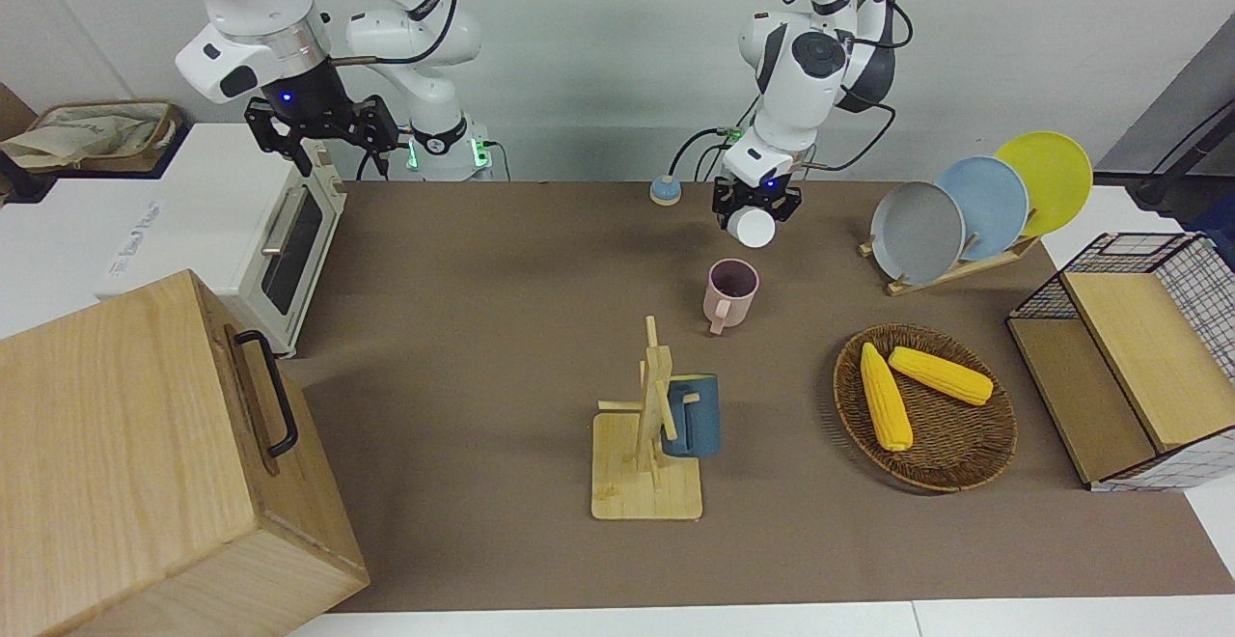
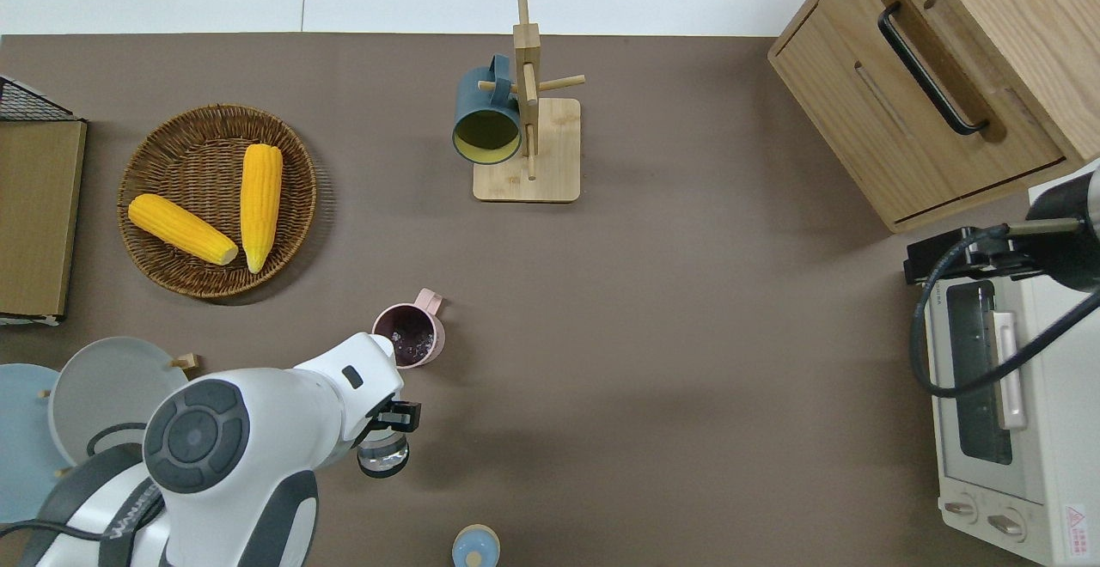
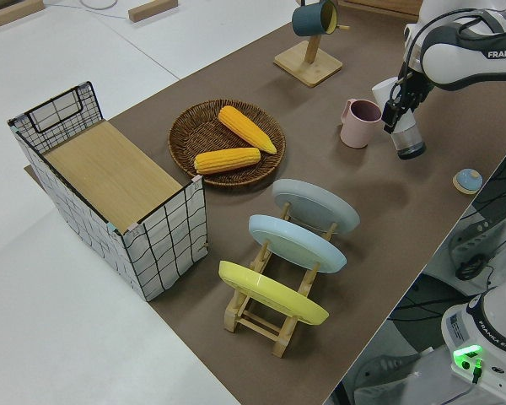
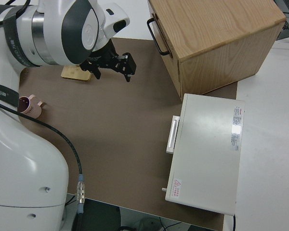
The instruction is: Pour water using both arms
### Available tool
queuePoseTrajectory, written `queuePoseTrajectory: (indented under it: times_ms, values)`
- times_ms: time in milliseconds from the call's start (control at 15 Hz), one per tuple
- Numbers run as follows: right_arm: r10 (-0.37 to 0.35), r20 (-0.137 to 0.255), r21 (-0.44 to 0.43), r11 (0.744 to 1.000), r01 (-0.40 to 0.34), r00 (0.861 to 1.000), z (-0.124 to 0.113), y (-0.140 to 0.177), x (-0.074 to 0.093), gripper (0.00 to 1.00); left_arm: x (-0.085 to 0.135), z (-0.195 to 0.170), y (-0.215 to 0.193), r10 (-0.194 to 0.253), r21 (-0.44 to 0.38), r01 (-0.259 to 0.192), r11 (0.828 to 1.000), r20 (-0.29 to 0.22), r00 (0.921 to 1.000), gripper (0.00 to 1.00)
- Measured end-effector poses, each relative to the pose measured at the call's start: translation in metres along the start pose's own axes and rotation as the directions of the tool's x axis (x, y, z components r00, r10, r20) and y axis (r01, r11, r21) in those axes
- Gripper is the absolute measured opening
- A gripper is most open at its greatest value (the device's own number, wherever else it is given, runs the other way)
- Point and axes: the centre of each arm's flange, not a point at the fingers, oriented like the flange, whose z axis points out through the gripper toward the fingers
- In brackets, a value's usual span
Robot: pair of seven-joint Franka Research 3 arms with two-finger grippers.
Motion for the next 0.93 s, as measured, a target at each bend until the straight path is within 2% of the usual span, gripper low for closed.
queuePoseTrajectory:
  times_ms: [400,800,933]
  values:
    - [0.000,0.000,0.000,1.000,0.000,1.000,0.000,0.000,0.000,1.00,-0.023,0.007,0.005,0.020,0.020,-0.018,1.000,-0.108,0.9939,0.63]
    - [0.000,0.000,0.000,1.000,0.000,1.000,0.000,0.000,0.000,1.00,-0.037,0.003,-0.010,-0.027,0.024,0.031,0.999,-0.178,0.9837,0.63]
    - [0.000,0.000,0.000,1.000,0.000,1.000,0.000,0.000,0.000,1.00,-0.035,-0.008,-0.024,-0.061,0.022,0.068,0.997,-0.218,0.9741,0.63]
